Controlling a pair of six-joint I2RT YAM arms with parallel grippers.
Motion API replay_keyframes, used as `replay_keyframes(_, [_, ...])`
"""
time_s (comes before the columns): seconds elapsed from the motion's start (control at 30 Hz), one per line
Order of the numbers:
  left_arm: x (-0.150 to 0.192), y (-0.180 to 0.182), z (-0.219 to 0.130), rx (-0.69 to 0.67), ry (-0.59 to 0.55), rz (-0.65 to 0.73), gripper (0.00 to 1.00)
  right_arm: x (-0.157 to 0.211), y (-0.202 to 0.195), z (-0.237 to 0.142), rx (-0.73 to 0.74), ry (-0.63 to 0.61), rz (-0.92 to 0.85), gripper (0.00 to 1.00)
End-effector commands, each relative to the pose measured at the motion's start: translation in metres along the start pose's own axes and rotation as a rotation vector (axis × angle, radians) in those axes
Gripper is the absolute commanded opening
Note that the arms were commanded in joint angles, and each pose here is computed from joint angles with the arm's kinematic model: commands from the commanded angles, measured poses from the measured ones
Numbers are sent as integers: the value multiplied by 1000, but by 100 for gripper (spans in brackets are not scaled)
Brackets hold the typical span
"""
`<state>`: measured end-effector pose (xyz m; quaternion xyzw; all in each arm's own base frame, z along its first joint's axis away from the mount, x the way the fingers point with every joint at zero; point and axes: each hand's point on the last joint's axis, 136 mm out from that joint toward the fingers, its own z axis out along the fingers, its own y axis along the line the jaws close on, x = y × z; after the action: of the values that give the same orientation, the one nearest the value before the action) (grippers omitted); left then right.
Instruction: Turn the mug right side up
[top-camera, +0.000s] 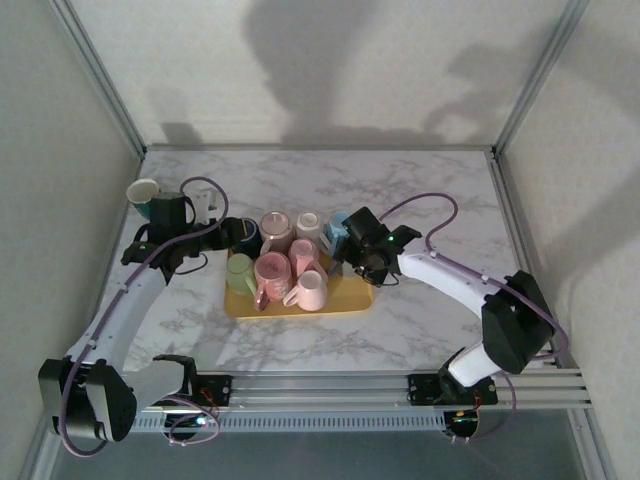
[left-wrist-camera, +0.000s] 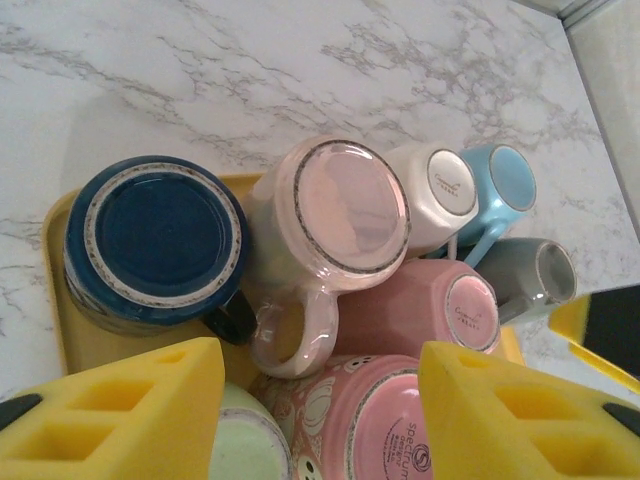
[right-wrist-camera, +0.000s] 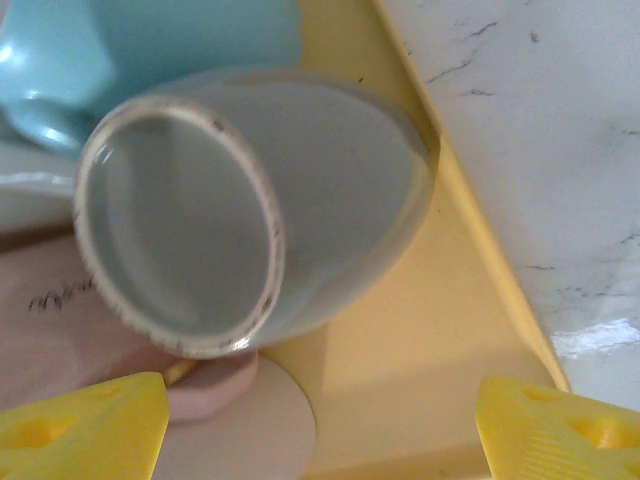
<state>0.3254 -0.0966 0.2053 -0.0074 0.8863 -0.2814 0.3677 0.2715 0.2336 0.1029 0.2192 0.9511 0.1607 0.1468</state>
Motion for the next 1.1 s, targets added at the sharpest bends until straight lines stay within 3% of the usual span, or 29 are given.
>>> replay_keyframes(0.0, [-7,-13,-4,52,-38,44,54,-13,15,6,-18,-54,128,82])
replay_keyframes(0.6, [-7,-11,1,54,-25,50,54,-18,22,41,63,-52,123,83])
replay_keyframes(1.07, [-4,-6,5,42,-21,42,54,3,4,22,104,2,-234,66])
